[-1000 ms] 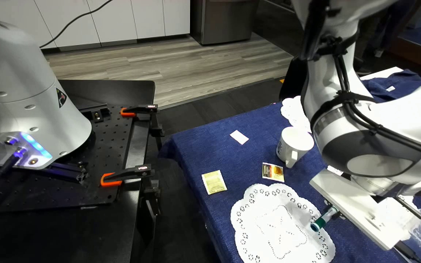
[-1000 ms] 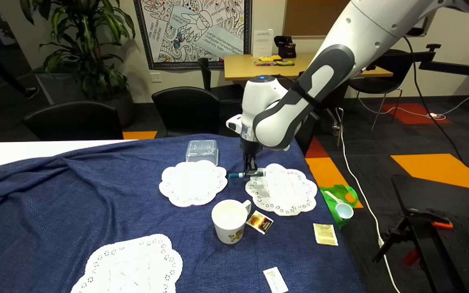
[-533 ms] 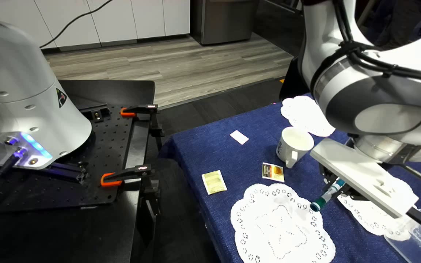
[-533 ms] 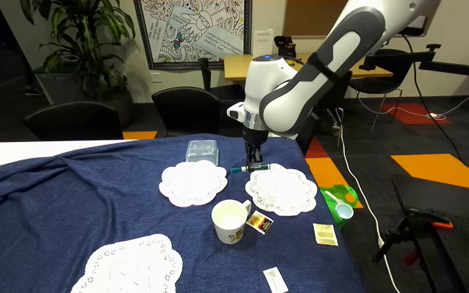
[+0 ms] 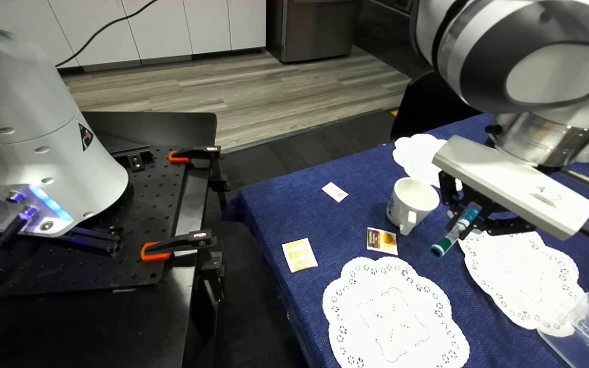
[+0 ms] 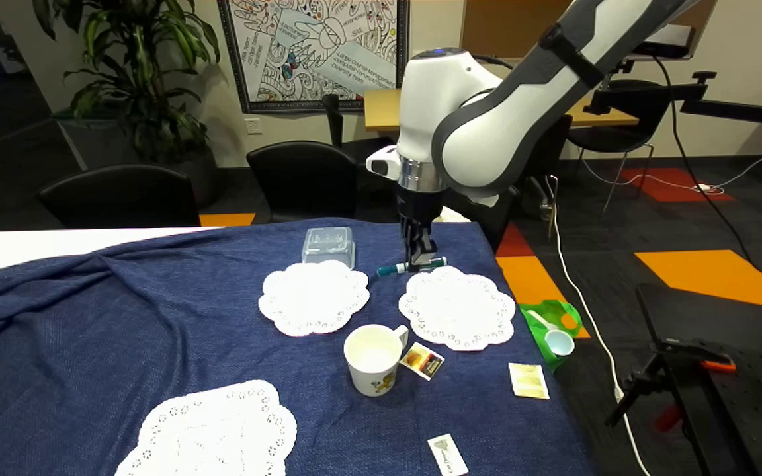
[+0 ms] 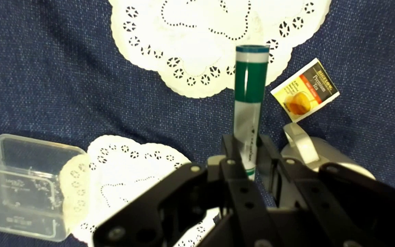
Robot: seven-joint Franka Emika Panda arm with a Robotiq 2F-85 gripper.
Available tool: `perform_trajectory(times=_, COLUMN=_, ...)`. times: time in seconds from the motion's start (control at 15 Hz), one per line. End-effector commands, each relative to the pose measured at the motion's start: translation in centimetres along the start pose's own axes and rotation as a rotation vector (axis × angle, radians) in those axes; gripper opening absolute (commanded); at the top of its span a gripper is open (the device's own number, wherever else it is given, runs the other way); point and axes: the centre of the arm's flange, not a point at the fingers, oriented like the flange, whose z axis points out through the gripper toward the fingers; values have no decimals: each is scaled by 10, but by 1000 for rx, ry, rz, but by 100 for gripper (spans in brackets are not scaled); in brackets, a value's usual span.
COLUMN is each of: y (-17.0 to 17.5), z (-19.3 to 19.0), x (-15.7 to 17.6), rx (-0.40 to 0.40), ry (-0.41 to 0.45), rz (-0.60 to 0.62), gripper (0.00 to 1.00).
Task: Put the green marker in the mug
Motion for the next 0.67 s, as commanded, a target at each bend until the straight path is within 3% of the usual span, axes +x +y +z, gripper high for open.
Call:
perform_trajectory(times=0.0, y=-29, z=-34, x=-9, rx=3, ry=-6, rz=-35, gripper=5)
perform_trajectory(times=0.07, y=-35, z=-37, x=-11, rx=-3, ry=-14, rz=-40, gripper=5)
perform_trajectory(times=0.13, y=-16, z=-16, x=1, rx=-5, ry=2, rz=-21, gripper=19)
perform_trajectory(times=0.47, y=-27, z=-23, x=-3, rx=-3, ry=-3, rz=-32, gripper=19)
perform_trajectory(times=0.53, y=-27, z=-23, x=-4, rx=-3, ry=-3, rz=-31, gripper=5)
perform_trajectory(times=0.6, y=-28, z=-25, x=-3, rx=-1, ry=14, rz=-46, gripper=5)
